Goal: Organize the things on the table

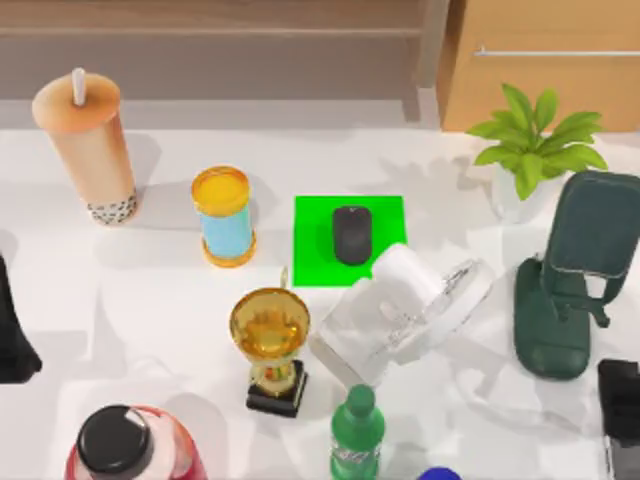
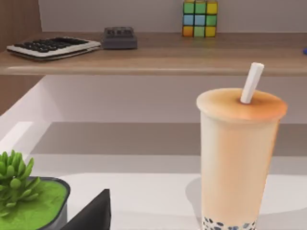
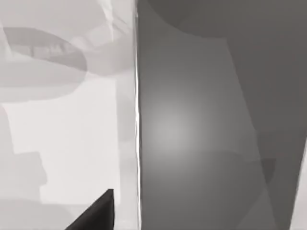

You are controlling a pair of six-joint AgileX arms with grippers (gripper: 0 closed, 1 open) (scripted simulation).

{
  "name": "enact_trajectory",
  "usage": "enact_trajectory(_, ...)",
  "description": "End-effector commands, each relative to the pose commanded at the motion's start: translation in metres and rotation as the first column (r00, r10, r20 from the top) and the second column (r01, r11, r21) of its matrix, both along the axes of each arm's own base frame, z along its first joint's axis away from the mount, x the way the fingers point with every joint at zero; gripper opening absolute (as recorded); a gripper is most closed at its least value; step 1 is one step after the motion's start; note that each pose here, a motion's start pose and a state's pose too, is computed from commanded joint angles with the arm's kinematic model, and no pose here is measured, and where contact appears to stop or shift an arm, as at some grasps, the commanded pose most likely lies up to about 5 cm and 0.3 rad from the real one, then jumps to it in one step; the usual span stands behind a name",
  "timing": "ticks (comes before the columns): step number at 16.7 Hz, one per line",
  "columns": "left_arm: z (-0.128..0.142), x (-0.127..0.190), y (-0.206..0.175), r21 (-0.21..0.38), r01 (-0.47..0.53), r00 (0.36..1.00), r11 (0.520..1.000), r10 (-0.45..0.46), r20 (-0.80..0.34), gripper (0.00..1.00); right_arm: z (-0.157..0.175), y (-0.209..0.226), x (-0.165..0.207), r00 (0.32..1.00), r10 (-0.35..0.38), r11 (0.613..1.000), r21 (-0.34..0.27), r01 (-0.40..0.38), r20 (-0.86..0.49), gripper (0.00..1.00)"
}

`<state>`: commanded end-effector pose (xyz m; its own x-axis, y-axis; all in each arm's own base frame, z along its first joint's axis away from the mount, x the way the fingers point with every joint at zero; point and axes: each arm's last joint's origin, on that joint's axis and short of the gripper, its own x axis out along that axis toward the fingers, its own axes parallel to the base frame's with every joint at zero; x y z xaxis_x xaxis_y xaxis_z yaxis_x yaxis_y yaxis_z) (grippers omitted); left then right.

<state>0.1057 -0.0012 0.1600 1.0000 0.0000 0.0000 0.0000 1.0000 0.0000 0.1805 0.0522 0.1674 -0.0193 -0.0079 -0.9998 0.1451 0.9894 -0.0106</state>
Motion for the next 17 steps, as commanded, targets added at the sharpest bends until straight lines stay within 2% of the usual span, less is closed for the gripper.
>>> enact_trajectory(7, 0.0, 0.0, 0.0, 0.0, 0.0, 1.0, 1.0, 0.0, 0.0, 1.0, -0.057, -0.004, -0.016, 1.0, 0.001, 1.0, 0.001, -0.001, -0.004, 1.0)
enact_trajectory(15, 0.0, 0.0, 0.0, 0.0, 0.0, 1.0, 1.0, 0.0, 0.0, 1.0, -0.058, 0.002, 0.001, 1.0, 0.004, 1.0, 0.008, -0.005, 0.019, 1.0)
enact_trajectory(17, 0.0, 0.0, 0.0, 0.0, 0.0, 1.0, 1.0, 0.0, 0.0, 1.0, -0.058, 0.002, 0.001, 1.0, 0.004, 1.0, 0.008, -0.005, 0.019, 0.85)
